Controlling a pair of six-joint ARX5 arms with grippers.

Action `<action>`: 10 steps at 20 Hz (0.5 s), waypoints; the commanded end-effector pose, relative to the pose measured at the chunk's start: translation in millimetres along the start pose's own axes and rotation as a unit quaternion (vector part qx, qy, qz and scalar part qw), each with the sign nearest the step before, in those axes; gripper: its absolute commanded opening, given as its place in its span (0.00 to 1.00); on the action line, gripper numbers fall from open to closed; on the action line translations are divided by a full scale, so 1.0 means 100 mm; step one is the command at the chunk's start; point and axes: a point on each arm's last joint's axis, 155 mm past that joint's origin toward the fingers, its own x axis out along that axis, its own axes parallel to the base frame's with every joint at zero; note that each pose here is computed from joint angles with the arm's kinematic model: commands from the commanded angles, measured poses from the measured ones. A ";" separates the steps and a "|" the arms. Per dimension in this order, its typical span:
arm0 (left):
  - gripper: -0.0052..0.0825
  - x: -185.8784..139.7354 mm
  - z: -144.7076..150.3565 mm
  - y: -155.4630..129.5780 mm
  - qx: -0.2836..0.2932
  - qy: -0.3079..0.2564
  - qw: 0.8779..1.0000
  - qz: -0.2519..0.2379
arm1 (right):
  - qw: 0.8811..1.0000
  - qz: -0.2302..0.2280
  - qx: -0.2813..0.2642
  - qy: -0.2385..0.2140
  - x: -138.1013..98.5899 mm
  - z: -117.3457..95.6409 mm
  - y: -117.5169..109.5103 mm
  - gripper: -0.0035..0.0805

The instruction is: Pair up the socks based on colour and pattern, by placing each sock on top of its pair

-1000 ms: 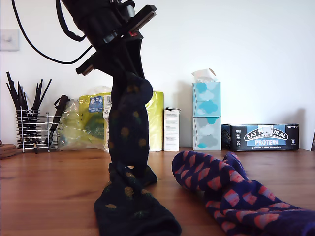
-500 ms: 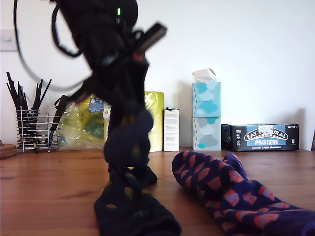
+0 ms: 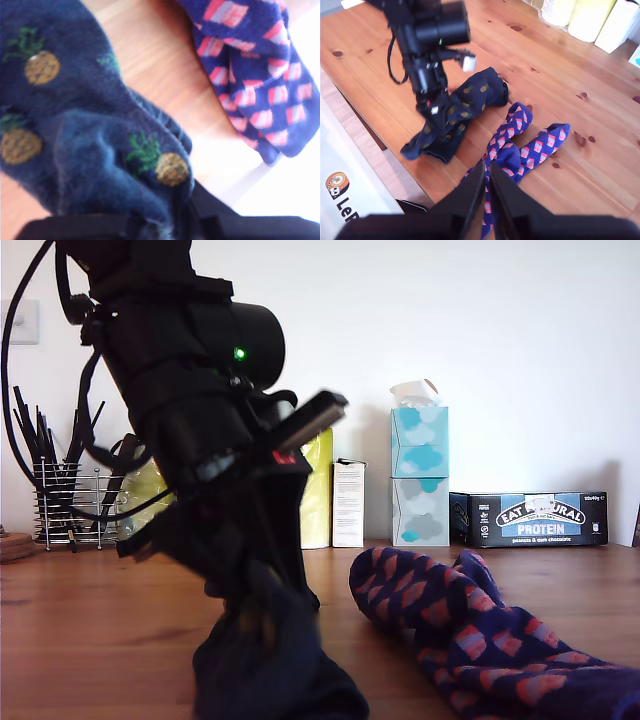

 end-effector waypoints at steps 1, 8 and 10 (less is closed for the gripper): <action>0.56 0.07 0.00 0.10 -0.003 0.000 1.000 0.017 | 1.000 0.006 -0.004 0.004 0.03 -0.03 0.02 0.03; 0.57 -0.19 0.14 -0.07 0.001 -0.020 0.999 -0.028 | 1.000 0.013 -0.005 0.003 0.03 -0.03 0.05 0.03; 0.57 -0.40 0.23 -0.20 0.014 -0.045 0.998 -0.036 | 1.000 0.017 -0.005 0.002 0.03 -0.02 0.06 0.03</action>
